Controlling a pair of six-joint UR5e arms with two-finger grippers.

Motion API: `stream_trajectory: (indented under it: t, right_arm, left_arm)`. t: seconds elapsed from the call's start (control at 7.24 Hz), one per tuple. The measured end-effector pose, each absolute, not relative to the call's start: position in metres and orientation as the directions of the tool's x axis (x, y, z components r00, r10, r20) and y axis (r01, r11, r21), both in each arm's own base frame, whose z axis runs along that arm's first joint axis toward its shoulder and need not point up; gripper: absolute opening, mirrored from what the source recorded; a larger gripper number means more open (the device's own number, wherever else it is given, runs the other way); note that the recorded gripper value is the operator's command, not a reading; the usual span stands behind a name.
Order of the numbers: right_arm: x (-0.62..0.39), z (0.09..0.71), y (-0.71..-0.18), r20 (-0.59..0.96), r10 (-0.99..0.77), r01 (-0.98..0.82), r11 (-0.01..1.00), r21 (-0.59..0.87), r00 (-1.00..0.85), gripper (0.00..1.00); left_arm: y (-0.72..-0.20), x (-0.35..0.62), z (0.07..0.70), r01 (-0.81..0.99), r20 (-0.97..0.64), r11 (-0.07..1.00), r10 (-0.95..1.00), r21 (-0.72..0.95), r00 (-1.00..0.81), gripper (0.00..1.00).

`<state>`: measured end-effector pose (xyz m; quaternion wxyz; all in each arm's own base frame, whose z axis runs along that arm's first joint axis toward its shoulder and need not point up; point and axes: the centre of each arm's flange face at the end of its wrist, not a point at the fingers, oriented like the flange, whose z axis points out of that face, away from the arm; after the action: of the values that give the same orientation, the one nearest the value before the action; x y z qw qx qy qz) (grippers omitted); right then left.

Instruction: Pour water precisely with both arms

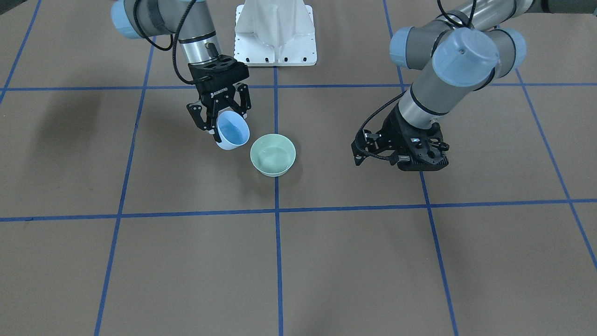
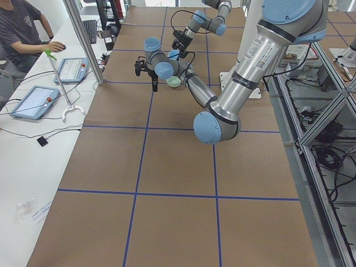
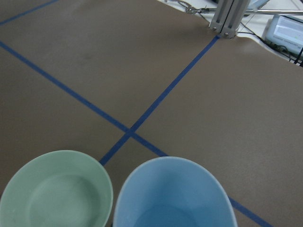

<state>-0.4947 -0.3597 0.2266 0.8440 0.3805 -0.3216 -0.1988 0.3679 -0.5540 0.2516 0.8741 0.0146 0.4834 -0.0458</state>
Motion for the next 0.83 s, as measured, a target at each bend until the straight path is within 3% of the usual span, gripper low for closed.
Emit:
stream_trajectory:
  t: [0.83]
  right_arm:
    - [-0.538,0.191,-0.347,0.204,-0.665,0.350,0.599,0.721,0.718,0.27]
  left_arm:
    - [-0.556,0.359,0.254,0.092,-0.848,0.995,-0.068,-0.023,0.525,0.90]
